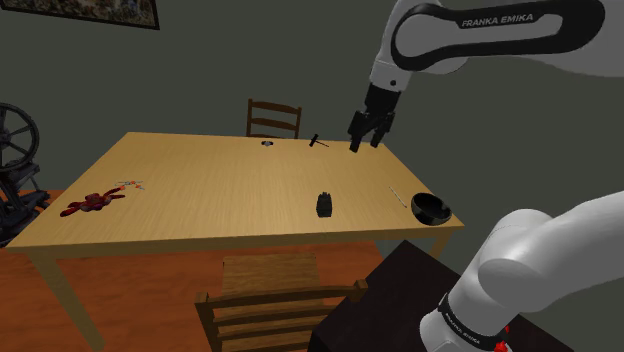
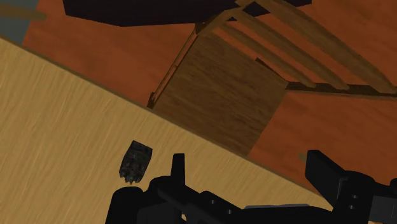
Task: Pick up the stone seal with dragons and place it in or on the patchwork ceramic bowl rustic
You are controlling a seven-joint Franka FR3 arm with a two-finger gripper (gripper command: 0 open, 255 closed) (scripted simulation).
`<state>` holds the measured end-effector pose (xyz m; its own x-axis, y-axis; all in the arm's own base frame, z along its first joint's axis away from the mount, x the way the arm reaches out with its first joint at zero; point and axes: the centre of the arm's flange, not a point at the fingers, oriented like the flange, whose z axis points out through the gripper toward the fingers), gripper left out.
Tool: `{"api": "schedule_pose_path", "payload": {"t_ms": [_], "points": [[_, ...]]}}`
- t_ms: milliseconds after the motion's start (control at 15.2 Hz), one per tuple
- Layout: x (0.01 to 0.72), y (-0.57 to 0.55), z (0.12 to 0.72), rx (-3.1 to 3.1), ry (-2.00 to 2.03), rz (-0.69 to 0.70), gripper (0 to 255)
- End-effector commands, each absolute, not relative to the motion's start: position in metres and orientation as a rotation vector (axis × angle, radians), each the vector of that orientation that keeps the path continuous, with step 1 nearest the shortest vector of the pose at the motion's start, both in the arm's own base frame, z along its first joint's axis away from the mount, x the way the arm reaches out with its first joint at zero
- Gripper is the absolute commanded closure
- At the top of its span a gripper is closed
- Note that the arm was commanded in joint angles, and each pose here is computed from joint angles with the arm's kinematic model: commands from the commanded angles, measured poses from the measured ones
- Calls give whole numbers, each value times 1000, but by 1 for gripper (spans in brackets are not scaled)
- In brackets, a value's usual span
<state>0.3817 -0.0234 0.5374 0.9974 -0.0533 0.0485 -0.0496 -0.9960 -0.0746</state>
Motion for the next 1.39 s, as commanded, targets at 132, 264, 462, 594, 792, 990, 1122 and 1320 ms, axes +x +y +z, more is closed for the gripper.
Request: {"api": "schedule_pose_path", "payload": {"t_ms": [132, 264, 462, 594, 792, 990, 1122, 1320], "points": [[412, -42, 497, -3074, 81, -62, 0], [427, -51, 477, -3078, 82, -54, 0], [450, -64, 447, -3083, 84, -41, 0], [464, -73, 426, -3087, 85, -32, 0], [486, -86, 395, -3092, 87, -19, 0], [507, -100, 365, -3098, 88, -6, 0], [522, -109, 344, -3101, 89, 2, 0], [543, -123, 313, -3106, 91, 15, 0]]}}
